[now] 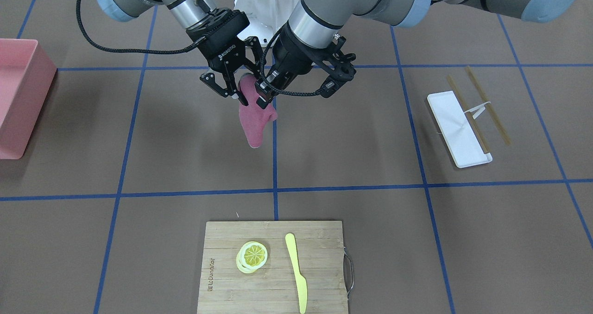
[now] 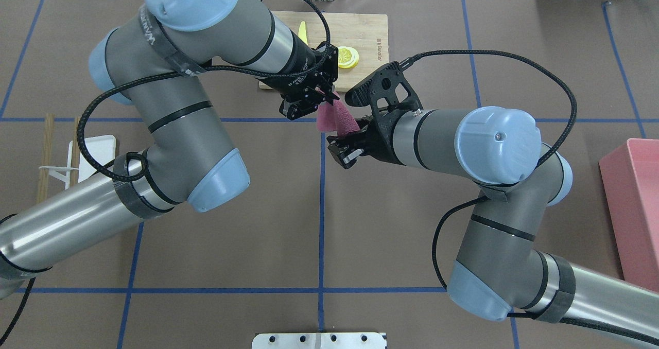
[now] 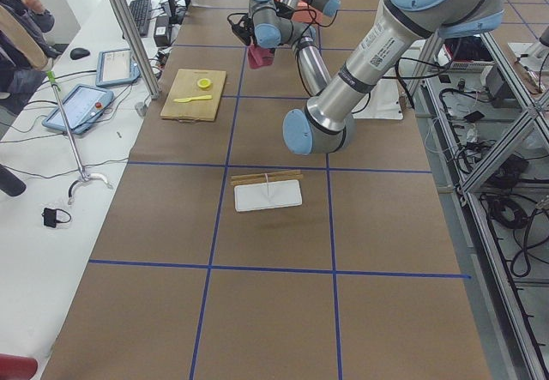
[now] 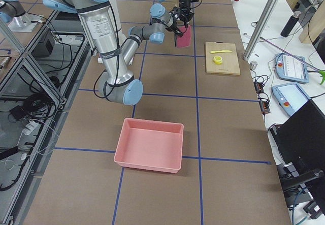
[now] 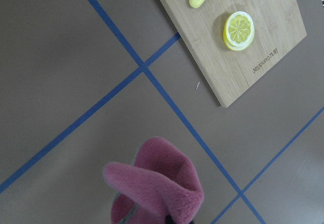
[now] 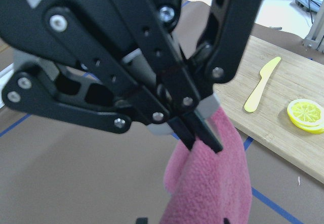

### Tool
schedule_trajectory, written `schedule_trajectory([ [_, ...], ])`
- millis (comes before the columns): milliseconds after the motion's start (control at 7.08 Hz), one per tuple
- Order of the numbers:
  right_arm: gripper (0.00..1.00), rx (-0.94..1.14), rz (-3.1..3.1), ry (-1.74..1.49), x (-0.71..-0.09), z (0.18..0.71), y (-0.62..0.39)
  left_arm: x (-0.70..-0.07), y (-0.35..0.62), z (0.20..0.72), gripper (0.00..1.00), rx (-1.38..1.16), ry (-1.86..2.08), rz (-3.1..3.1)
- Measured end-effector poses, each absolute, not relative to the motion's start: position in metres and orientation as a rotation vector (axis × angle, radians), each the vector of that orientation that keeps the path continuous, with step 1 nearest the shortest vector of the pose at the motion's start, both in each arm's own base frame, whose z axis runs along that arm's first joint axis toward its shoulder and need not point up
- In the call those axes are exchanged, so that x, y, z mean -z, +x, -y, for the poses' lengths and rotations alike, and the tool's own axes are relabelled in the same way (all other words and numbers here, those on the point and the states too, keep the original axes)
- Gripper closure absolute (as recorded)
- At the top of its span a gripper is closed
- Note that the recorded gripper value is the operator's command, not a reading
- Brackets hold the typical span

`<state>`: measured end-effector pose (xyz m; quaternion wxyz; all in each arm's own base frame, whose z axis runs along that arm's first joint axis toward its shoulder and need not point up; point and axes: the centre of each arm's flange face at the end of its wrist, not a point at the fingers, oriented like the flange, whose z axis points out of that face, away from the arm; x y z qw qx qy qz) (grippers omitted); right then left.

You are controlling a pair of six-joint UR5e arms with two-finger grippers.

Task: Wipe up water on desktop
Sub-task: 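Grasp the hanging cloth with the right gripper below the left gripper, then open and withdraw the left gripper while right gripper lowers the cloth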

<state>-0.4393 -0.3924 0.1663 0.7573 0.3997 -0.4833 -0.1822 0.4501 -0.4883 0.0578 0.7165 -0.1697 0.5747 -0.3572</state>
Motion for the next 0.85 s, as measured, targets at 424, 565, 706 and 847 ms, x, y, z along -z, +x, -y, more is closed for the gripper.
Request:
schedule_trajectory([
  [424,1.0,0.346,1.079,0.834,-0.167,0.393,-0.436,-0.062,0.45,0.49,0.09,0.763,-0.353,-1.284],
  [565,1.0,0.33,1.083,0.82,-0.169,0.393,-0.437,-0.064,0.447,0.493,0.03,0.756,-0.339,-1.284],
  [706,1.0,0.286,1.098,0.778,-0.172,0.391,-0.441,-0.068,0.438,0.5,0.03,0.758,-0.32,-1.284],
  [847,1.0,0.225,1.116,0.703,-0.18,0.385,-0.451,-0.078,0.417,0.509,0.03,0.779,-0.303,-1.282],
])
